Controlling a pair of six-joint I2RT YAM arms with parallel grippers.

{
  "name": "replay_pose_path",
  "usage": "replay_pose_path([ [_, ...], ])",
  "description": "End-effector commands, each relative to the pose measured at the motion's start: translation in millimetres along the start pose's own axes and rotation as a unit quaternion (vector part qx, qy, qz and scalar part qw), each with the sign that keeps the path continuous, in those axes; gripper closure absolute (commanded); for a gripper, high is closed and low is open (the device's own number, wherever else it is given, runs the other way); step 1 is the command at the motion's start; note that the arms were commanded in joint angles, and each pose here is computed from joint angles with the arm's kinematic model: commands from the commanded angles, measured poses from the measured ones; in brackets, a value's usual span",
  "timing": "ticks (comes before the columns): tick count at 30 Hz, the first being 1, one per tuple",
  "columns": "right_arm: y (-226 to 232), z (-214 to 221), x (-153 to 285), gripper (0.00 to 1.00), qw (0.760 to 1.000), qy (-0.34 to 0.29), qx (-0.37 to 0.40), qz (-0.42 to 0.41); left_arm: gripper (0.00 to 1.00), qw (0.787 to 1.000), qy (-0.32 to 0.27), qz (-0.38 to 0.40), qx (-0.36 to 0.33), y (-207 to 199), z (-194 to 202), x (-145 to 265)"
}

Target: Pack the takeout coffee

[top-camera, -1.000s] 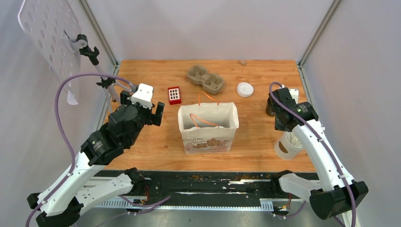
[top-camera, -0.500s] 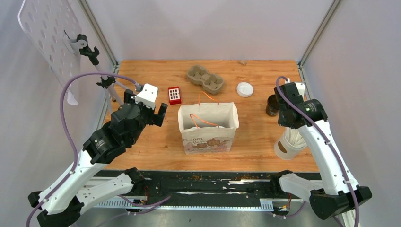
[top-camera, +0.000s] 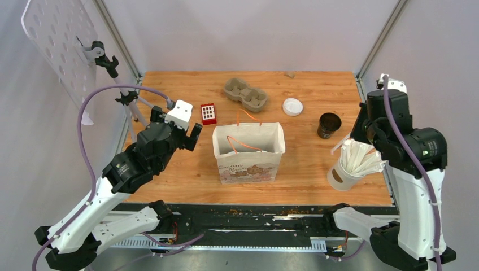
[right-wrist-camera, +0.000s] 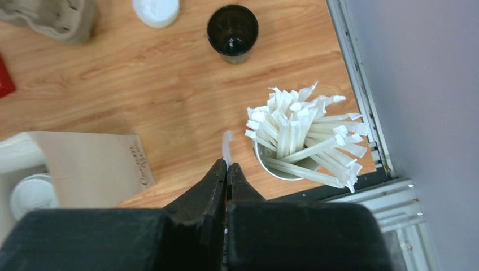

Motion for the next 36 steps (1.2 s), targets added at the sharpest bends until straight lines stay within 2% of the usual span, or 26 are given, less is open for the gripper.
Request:
replay_pose_path([
  [1,-1,-15,27,1.00,0.999,-0.030,-0.028,-0.033,0.00,1.000,-0.015,-0.007,0.001,2,-8,0],
  [5,-3,-46,52,1.00,0.991,-0.102,-0.060,-0.064,0.00,1.000,-0.021,-0.008,-0.006,3,-11,0],
  [9,11,-60,61,1.00,0.975,-0.169,-0.068,-0.130,0.00,0.999,-0.030,-0.011,-0.010,5,-15,1],
  [13,37,-74,79,1.00,0.937,-0.233,-0.099,-0.240,0.00,0.999,-0.037,-0.010,-0.008,5,-20,2],
  [15,51,-78,96,1.00,0.907,-0.269,-0.092,-0.310,0.00,0.999,-0.043,-0.010,-0.009,6,-23,3],
  [18,61,-81,107,1.00,0.879,-0.301,-0.095,-0.359,0.00,0.999,-0.047,-0.009,-0.014,5,-26,1],
  [22,75,-76,105,1.00,0.867,-0.278,-0.097,-0.402,0.00,0.999,-0.041,-0.005,-0.017,3,-25,1],
  [27,104,-61,78,1.00,0.852,-0.231,-0.100,-0.459,0.00,0.999,-0.043,-0.002,-0.012,3,-24,2],
  [36,136,-48,33,0.98,0.844,-0.173,-0.124,-0.493,0.00,0.999,-0.042,-0.005,-0.012,6,-22,5],
])
Point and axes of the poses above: each gripper's point midway between its finger pads, its own x axis back along the fingers, its own y axis along the line the jaws close on, z = x × y, the point moved 4 cm from there along x, back along the fingers, and after that the axes turned 15 degrees about x, right-handed, at the moved point
